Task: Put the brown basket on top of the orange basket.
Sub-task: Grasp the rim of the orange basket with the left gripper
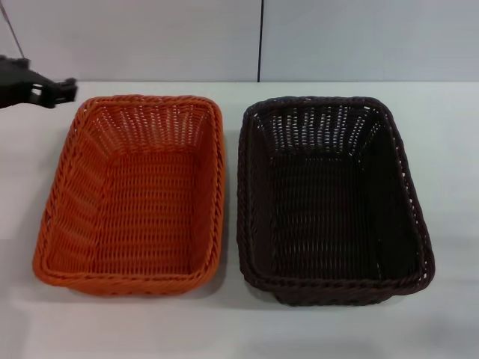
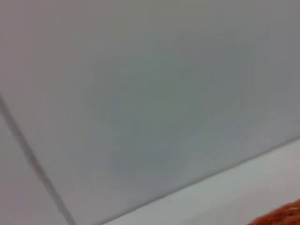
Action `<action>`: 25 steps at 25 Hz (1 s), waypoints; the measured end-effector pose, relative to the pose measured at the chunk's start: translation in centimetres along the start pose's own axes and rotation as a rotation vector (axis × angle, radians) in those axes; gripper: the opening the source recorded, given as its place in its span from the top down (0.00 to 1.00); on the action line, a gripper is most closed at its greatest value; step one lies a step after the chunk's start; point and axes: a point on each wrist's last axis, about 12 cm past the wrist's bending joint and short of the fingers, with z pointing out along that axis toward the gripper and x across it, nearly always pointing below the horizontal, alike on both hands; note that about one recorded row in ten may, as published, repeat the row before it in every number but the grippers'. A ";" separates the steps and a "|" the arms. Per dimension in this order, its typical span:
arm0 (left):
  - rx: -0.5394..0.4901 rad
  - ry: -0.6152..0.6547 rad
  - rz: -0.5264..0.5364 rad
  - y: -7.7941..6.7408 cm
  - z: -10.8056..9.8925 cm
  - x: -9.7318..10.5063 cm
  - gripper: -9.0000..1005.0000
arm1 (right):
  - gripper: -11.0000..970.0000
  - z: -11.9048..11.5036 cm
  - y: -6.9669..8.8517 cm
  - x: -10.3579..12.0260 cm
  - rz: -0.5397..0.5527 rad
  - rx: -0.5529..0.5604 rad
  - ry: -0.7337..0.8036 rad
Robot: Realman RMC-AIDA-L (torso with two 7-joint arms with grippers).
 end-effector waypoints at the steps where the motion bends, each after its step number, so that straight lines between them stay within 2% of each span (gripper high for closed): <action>1: 0.080 0.019 0.021 -0.3 0.2 -2.1 0.24 | 0.15 0.0 0.0 0.0 0.000 0.000 0.000; 2: 0.080 0.019 0.021 -0.3 0.2 -2.1 0.24 | 0.15 0.0 0.0 0.0 0.000 0.000 0.001; 3: 0.172 0.056 0.039 -0.5 0.2 -3.1 0.23 | 0.15 -0.1 0.0 0.0 -0.001 -0.001 0.001; 6: 0.172 0.056 0.039 -0.5 0.2 -3.1 0.24 | 0.15 -0.1 0.0 0.1 -0.002 -0.002 0.003; 8: 0.261 0.151 0.071 0.3 -0.1 -4.4 0.24 | 0.15 -0.2 0.0 0.1 -0.001 -0.002 0.004; 11: 0.278 0.181 0.071 0.3 -0.4 -4.5 0.24 | 0.15 -0.2 0.0 0.1 -0.002 -0.001 0.007; 17: 0.237 0.229 -0.005 0.7 -0.5 -4.4 0.23 | 0.15 -0.3 -0.1 0.1 -0.003 -0.001 0.008; 19: 0.190 0.262 -0.028 0.9 -0.3 -4.3 0.23 | 0.15 -0.3 -0.1 0.1 -0.003 -0.001 0.008; 23: 0.189 0.274 -0.057 0.8 -0.2 -4.3 0.24 | 0.15 -0.3 -0.1 0.1 -0.003 -0.002 0.008; 25: 0.197 0.306 -0.113 0.6 -0.1 -3.9 0.24 | 0.15 -0.3 -0.1 0.1 -0.004 -0.002 0.008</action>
